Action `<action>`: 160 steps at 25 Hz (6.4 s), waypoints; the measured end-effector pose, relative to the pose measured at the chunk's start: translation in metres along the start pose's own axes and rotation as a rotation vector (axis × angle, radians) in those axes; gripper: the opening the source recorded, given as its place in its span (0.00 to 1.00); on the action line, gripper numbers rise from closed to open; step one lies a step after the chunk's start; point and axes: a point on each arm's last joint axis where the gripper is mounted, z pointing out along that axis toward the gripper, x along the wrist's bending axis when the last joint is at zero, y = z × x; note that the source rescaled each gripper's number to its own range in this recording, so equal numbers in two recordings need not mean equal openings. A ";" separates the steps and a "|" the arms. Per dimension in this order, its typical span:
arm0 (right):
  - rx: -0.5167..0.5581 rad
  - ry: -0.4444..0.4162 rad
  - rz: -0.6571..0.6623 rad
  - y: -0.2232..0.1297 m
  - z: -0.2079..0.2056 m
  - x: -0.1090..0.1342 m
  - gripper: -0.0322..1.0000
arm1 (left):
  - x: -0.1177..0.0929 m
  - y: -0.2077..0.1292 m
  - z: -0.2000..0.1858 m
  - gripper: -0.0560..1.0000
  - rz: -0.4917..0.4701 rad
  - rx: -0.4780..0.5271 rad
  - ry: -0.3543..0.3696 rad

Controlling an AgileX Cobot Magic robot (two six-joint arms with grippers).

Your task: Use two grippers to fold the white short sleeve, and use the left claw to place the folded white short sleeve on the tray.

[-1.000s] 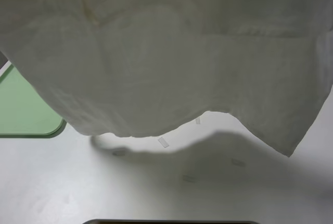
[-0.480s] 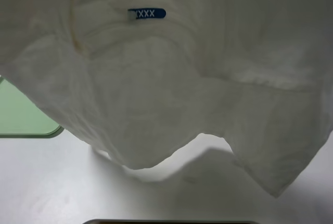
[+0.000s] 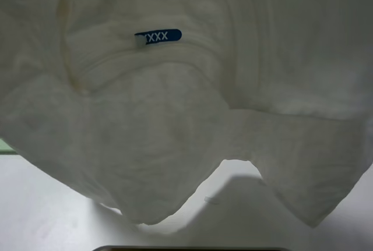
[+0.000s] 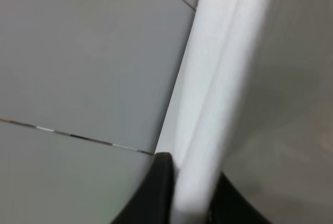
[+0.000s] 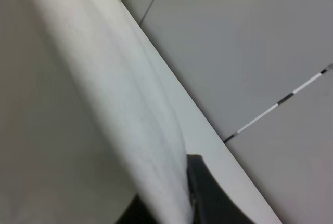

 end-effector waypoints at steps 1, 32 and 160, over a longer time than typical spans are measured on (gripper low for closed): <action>0.000 0.000 0.001 0.000 0.000 0.000 0.03 | 0.001 -0.001 0.002 0.07 -0.001 0.008 -0.002; 0.403 -0.273 -0.255 -0.130 0.315 -0.114 0.03 | 0.000 -0.097 0.388 0.07 0.304 0.299 -0.067; 0.696 0.111 0.636 -0.114 0.220 -0.068 1.00 | -0.077 -0.089 0.104 1.00 -0.881 0.556 -0.127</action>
